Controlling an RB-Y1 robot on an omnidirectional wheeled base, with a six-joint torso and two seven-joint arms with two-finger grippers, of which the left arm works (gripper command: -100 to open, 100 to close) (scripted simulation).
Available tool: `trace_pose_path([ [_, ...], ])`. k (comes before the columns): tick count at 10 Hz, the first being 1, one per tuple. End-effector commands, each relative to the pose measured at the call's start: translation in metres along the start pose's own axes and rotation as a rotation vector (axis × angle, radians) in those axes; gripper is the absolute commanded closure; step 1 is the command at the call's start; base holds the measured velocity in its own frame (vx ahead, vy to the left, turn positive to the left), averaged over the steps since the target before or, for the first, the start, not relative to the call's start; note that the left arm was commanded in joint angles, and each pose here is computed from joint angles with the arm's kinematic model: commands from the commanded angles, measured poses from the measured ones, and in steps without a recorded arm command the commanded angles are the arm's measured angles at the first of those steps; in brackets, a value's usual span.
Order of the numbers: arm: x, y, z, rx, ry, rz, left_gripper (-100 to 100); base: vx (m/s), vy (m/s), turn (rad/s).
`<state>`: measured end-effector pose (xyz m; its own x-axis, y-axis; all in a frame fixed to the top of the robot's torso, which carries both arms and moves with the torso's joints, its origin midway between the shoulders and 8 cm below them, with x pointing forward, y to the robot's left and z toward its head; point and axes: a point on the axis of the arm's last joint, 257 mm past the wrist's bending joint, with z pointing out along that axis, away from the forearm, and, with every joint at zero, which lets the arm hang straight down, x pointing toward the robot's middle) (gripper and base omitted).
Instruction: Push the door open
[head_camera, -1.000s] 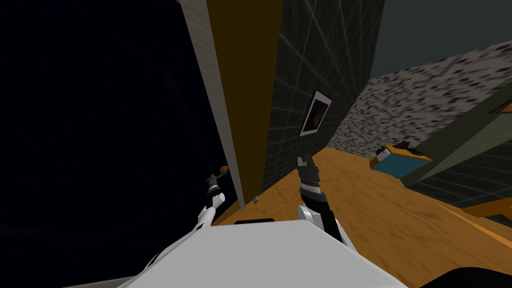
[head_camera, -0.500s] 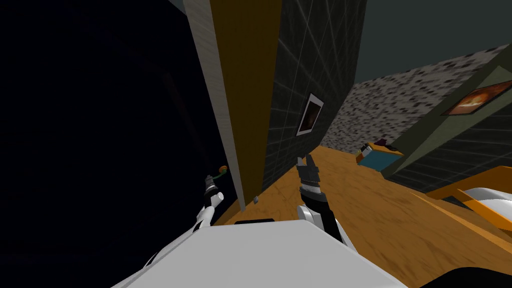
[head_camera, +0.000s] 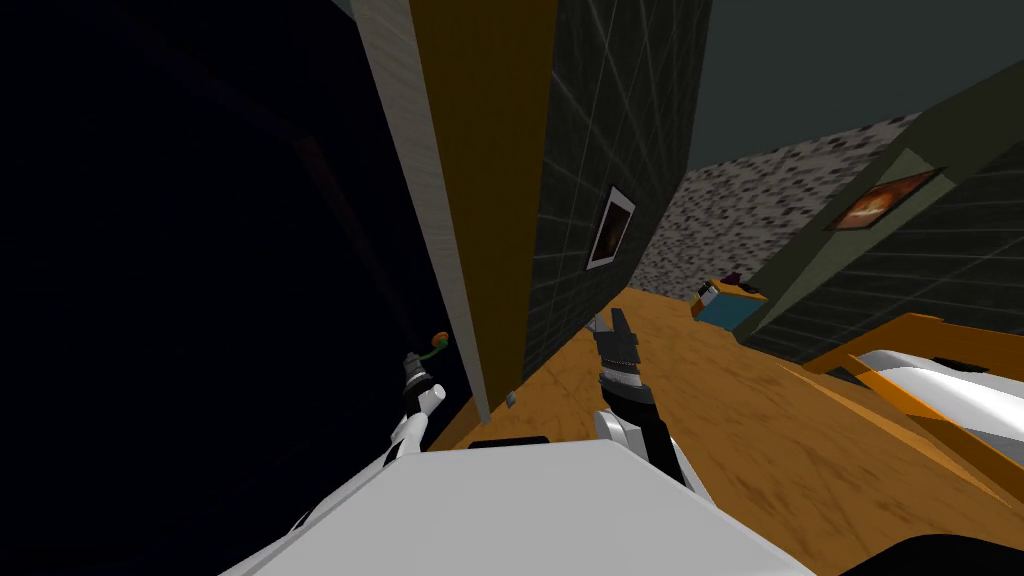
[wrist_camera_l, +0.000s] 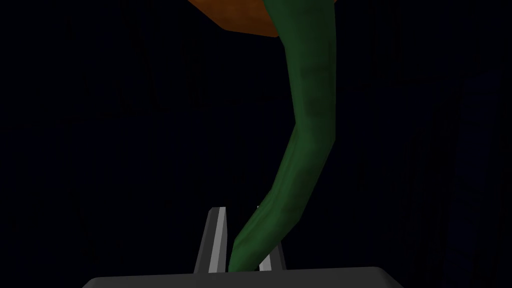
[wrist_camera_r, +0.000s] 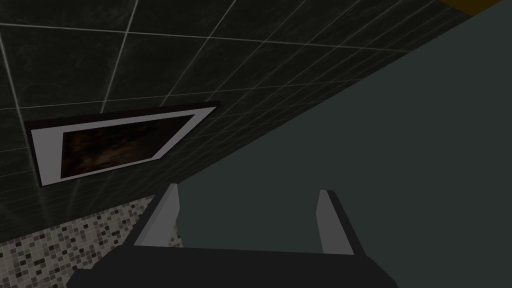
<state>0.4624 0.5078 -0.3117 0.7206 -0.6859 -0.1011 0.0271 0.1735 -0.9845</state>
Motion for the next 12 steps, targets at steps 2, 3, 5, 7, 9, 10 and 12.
trace_pose_path([
  [2, -0.024, -0.015, 0.0125, 0.038, -0.074, 0.005, 100, -0.01, 0.114, -0.19],
  [3, -0.033, -0.016, 0.0135, 0.04, -0.104, 0.006, 100, 0.032, 0.065, -0.133],
  [5, -0.042, -0.016, 0.014, 0.041, -0.134, 0.007, 100, 0.009, 0.052, -0.08],
  [7, -0.051, -0.016, 0.0141, 0.042, -0.164, 0.008, 100, -0.004, 0.051, -0.095],
  [9, -0.06, -0.017, 0.0138, 0.042, -0.195, 0.009, 100, 0.002, 0.054, -0.096],
  [10, -0.069, -0.017, 0.0133, 0.041, -0.225, 0.01, 100, 0.006, 0.099, -0.182],
  [12, -0.069, -0.017, 0.0133, 0.041, -0.225, 0.01, 100, 0.004, 0.044, -0.042],
])
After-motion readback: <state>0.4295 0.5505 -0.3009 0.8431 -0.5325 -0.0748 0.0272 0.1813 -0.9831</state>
